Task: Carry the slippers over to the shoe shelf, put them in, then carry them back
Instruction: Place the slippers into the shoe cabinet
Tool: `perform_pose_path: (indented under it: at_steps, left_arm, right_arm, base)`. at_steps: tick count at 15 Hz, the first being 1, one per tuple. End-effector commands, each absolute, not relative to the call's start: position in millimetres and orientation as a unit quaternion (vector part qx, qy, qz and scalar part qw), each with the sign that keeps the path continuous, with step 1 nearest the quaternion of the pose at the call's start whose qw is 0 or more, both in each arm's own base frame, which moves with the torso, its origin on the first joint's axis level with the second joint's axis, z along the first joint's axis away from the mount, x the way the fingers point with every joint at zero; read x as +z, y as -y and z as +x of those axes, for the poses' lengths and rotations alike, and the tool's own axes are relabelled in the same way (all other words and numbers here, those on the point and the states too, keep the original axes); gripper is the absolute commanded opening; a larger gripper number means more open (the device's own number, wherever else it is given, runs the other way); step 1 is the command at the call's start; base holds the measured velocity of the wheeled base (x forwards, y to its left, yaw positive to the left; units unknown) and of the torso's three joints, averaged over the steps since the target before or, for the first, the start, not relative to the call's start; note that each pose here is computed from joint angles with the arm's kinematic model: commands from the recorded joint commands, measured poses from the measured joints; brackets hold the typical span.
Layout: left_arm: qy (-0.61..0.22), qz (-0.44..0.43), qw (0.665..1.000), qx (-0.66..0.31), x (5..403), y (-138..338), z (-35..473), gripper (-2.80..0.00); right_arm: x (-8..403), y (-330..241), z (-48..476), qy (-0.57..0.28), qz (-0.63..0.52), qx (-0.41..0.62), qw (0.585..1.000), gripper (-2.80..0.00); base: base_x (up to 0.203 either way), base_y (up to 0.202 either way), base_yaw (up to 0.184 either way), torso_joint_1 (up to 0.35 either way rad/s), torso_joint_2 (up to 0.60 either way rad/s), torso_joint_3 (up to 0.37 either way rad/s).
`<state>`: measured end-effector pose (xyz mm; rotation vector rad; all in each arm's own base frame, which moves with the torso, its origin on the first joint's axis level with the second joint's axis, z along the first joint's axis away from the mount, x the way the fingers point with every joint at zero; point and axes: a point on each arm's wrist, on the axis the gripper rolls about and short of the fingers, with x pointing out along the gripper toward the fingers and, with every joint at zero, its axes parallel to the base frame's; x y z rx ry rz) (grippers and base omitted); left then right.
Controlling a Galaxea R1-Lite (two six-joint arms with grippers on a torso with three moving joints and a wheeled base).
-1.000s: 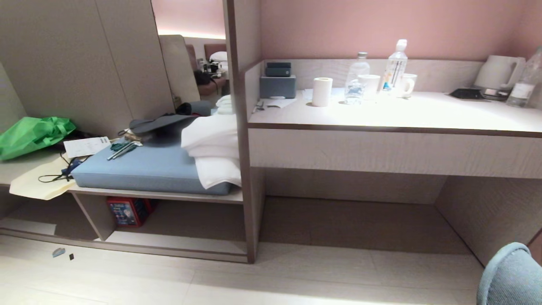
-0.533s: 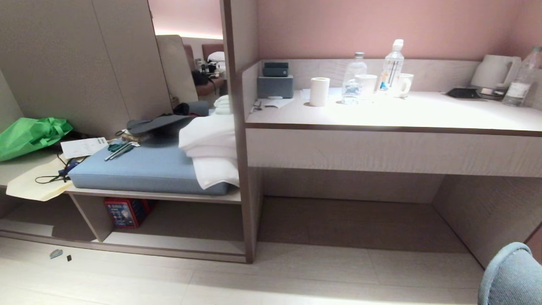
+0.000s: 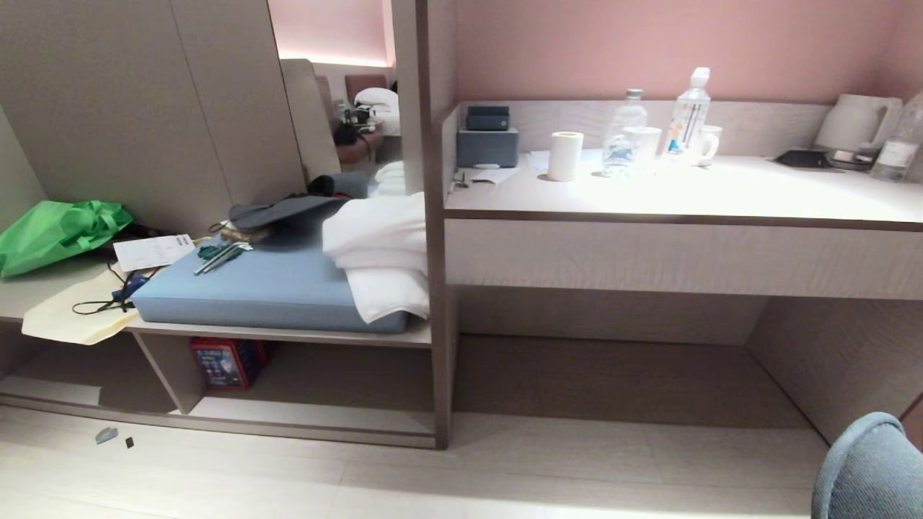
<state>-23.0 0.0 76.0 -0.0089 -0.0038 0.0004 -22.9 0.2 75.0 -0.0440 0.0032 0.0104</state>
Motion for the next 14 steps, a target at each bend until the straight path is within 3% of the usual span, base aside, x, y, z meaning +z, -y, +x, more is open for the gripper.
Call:
perform_pose_path:
  at_steps: [1,14]
  left_arm:
    - [0.002,-0.005,1.000,0.001,76.1,0.0,-22.9,-2.80]
    - [0.002,-0.005,1.000,0.001,76.1,0.0,-22.9,-2.80]
  right_arm:
    - [74.6,-0.2,-22.7,-0.003,-0.022,0.005,1.000,-2.80]
    - [74.6,-0.2,-22.7,-0.003,-0.020,0.005,1.000,-2.80]
  base:
    - [0.000,0.191,-0.004,0.003,0.00,-0.001]
    - [0.000,0.194,-0.001,0.002,0.00,0.003]
